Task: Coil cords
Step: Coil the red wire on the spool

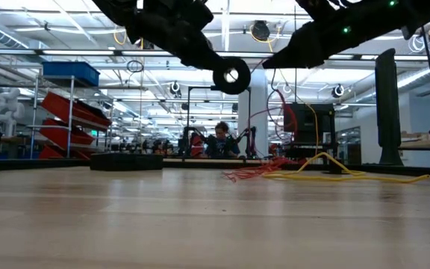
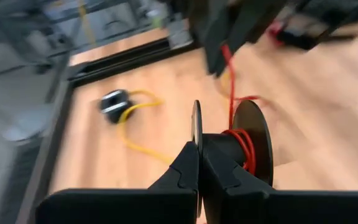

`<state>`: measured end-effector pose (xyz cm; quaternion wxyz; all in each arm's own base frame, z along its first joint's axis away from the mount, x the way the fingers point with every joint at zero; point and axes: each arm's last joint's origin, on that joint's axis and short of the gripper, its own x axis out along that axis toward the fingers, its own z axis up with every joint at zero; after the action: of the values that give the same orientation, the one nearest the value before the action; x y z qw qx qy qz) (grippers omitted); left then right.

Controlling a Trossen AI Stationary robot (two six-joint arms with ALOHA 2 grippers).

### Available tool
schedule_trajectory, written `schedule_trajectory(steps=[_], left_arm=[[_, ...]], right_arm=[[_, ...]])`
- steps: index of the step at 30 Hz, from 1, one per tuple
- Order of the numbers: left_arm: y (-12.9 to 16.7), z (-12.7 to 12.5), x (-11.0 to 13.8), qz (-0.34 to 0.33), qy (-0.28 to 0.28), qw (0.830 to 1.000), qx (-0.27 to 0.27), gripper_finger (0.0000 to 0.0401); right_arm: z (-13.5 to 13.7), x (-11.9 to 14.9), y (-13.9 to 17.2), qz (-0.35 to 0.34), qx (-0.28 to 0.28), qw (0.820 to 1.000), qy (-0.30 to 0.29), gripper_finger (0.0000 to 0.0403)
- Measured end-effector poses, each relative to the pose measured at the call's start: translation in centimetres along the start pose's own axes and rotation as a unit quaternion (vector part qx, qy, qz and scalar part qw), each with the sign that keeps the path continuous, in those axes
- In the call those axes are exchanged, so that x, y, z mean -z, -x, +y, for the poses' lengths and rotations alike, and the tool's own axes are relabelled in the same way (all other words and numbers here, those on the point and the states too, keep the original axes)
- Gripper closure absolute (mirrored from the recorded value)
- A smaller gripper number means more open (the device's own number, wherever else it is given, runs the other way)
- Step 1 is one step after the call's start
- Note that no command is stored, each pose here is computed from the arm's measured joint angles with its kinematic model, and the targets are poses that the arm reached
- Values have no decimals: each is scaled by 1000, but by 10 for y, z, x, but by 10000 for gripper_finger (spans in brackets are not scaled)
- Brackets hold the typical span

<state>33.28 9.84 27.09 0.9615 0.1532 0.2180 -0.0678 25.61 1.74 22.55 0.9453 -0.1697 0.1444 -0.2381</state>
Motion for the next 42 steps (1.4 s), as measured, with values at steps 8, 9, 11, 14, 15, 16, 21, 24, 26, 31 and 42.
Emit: schedule_trajectory(steps=[8, 9, 11, 14, 15, 16, 21, 24, 26, 31, 42], left_arm=[[-7, -12, -17, 18, -81, 988, -132, 401], [-7, -13, -19, 15, -87, 986, -139, 401], [-10, -16, -23, 11, -102, 983, -152, 401], [-14, -20, -26, 19, -123, 974, -189, 401], [-15, -21, -28, 21, -126, 969, -210, 401], [-16, -22, -29, 25, -129, 965, -227, 401], [-24, -23, -33, 16, -135, 950, -282, 401], [-25, -22, -35, -3, -130, 944, -302, 401], [-26, -20, -37, -15, -124, 938, -322, 401], [-26, -17, -40, -44, -94, 932, -348, 401], [-19, -8, -48, -129, -10, 922, -365, 401]], right_arm=[[-2, -12, -1, -18, -7, 999, -30, 403], [-3, -16, -1, -22, -7, 999, -32, 403], [-5, -23, -3, -32, -3, 999, -39, 403], [-9, -32, -4, -40, 3, 998, -45, 403], [-10, -36, -5, -44, 4, 998, -48, 403], [-11, -38, -5, -47, 6, 998, -50, 403], [-8, -47, -10, -56, -1, 997, -59, 403], [-3, -48, -17, -58, -2, 996, -60, 403], [-2, -50, -22, -67, 1, 996, -65, 403], [2, -50, -32, -80, 13, 995, -52, 403], [5, -45, -44, -73, 90, 993, 2, 403]])
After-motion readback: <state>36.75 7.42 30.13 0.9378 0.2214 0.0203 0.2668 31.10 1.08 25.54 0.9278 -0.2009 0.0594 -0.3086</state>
